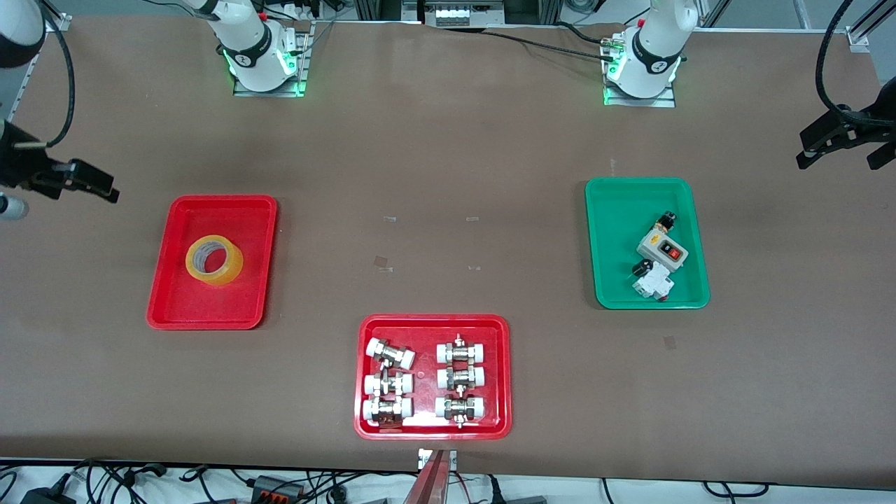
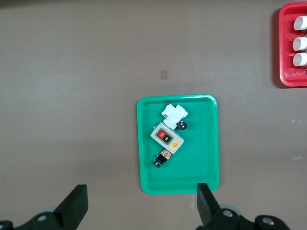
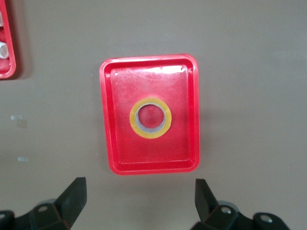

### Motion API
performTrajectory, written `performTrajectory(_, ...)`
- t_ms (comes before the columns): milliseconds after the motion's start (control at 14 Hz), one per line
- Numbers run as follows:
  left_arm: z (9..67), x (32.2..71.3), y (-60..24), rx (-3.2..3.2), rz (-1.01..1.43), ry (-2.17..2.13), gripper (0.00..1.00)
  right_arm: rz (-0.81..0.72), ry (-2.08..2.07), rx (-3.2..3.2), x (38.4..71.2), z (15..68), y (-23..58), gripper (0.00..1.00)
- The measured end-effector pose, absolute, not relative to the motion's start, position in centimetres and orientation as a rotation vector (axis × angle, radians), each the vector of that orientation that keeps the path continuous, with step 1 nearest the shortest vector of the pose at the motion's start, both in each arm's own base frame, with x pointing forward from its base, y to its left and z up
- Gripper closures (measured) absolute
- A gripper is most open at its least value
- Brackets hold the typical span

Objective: Left arm passes tape to right arm into tray

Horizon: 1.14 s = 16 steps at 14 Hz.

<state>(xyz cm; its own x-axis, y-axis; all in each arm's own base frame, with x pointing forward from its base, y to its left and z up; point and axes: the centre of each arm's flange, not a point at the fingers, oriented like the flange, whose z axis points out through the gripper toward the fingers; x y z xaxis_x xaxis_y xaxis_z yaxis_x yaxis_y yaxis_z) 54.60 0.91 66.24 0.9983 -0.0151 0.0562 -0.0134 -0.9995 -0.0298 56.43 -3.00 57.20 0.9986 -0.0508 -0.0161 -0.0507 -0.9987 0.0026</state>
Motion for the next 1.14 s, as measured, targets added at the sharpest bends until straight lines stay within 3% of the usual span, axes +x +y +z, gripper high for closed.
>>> performTrajectory(1143, 66.23, 54.61, 0.46, -3.111, -0.087, 0.035, 0.0, -0.007, -0.072, 3.142, 55.35, 58.19, -2.88, 0.0)
